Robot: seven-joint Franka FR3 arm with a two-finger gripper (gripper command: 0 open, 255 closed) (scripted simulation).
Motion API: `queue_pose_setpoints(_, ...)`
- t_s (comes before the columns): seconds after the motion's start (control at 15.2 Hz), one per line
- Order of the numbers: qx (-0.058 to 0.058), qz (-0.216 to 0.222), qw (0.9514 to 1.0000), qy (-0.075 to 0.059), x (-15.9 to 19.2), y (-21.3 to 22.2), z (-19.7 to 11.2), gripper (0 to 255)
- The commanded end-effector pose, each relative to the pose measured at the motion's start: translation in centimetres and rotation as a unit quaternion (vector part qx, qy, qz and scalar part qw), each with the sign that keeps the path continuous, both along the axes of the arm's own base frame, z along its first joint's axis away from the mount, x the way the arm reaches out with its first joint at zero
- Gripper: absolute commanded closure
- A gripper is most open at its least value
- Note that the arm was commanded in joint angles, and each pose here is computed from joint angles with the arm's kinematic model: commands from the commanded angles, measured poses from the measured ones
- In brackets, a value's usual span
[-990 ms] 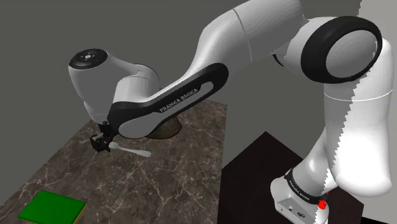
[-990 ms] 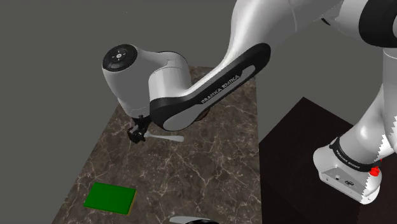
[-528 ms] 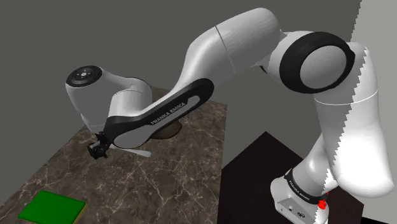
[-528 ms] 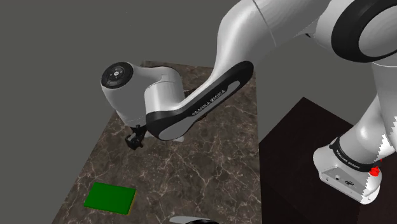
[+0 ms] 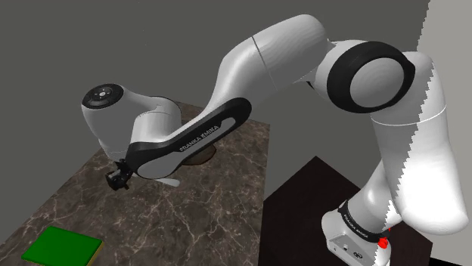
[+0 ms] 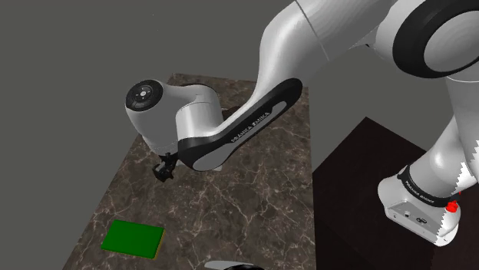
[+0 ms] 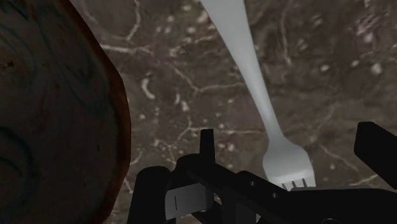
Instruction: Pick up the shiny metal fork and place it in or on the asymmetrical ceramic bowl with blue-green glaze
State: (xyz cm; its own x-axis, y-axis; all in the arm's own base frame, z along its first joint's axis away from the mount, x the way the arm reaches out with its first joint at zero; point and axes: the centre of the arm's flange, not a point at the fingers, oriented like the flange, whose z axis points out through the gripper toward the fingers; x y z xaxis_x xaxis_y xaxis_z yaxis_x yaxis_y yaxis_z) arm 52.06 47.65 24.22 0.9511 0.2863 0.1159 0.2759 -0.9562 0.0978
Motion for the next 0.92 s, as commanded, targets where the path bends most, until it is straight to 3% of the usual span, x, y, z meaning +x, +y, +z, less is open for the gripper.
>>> queue_pose_setpoints(0.0, 0.0, 0.0, 1.0, 0.0, 0.0, 0.0, 0.0, 0)
queue_pose_setpoints(0.07, 0.0, 0.0, 1.0, 0.0, 0.0, 0.0, 0.0, 255)
queue_pose_setpoints(0.66, 0.0, 0.0, 1.0, 0.0, 0.0, 0.0, 0.0, 255)
queue_pose_setpoints(0.86, 0.0, 0.0, 1.0, 0.0, 0.0, 0.0, 1.6, 255)
